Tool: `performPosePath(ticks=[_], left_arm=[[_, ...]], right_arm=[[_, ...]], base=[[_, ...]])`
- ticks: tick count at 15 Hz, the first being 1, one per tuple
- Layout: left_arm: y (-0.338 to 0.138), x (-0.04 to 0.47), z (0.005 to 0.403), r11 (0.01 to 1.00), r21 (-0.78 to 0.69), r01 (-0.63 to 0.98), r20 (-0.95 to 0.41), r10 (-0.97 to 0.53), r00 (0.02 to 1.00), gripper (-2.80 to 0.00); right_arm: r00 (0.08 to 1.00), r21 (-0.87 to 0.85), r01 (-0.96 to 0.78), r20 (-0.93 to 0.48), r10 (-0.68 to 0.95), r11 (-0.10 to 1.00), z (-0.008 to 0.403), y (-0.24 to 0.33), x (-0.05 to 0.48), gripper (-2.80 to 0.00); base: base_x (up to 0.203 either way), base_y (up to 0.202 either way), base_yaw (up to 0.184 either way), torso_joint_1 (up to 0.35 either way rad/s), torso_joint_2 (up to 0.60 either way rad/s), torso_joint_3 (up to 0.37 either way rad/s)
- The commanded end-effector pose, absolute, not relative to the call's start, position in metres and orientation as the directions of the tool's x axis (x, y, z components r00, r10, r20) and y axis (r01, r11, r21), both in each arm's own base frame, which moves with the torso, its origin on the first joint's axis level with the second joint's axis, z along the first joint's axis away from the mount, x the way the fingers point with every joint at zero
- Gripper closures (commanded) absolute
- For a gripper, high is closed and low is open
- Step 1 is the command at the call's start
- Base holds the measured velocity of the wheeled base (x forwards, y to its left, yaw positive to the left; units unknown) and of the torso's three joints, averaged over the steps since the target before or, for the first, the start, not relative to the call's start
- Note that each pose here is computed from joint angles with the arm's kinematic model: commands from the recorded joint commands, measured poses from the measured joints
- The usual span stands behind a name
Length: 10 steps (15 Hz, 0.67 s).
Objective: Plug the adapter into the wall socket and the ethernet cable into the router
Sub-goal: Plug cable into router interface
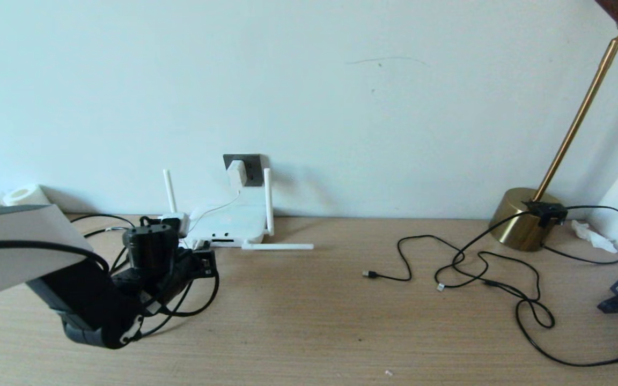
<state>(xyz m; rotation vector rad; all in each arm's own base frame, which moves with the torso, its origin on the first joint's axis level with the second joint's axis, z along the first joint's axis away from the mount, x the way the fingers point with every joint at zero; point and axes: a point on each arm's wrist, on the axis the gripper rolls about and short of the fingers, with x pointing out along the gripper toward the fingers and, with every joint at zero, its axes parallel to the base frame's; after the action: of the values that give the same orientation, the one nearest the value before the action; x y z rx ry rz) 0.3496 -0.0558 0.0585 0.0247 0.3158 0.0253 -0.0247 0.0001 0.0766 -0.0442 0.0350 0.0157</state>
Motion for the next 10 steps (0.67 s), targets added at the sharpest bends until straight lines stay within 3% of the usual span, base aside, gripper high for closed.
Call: performPosePath(ticks=[1, 10], left_arm=[[-0.0559, 0.3502, 0.0573, 0.999, 0.028, -0.022, -0.308, 0.030, 0.951, 0.00], [-0.0565, 0.3506, 0.0554, 0.999, 0.028, -0.021, -0.311, 0.029, 0.950, 0.00]], right_arm=[[0.999, -0.044, -0.017, -0.037, 0.015, 0.999, 0.0766, 0.0001, -0.0247, 0.00], [0.999, -0.046, -0.018, -0.036, 0.016, 0.999, 0.0768, 0.0001, -0.0247, 0.00]], base=[[0.000, 0.000, 0.000, 0.000, 0.00, 0.000], [0.000, 0.000, 0.000, 0.000, 0.00, 0.000]])
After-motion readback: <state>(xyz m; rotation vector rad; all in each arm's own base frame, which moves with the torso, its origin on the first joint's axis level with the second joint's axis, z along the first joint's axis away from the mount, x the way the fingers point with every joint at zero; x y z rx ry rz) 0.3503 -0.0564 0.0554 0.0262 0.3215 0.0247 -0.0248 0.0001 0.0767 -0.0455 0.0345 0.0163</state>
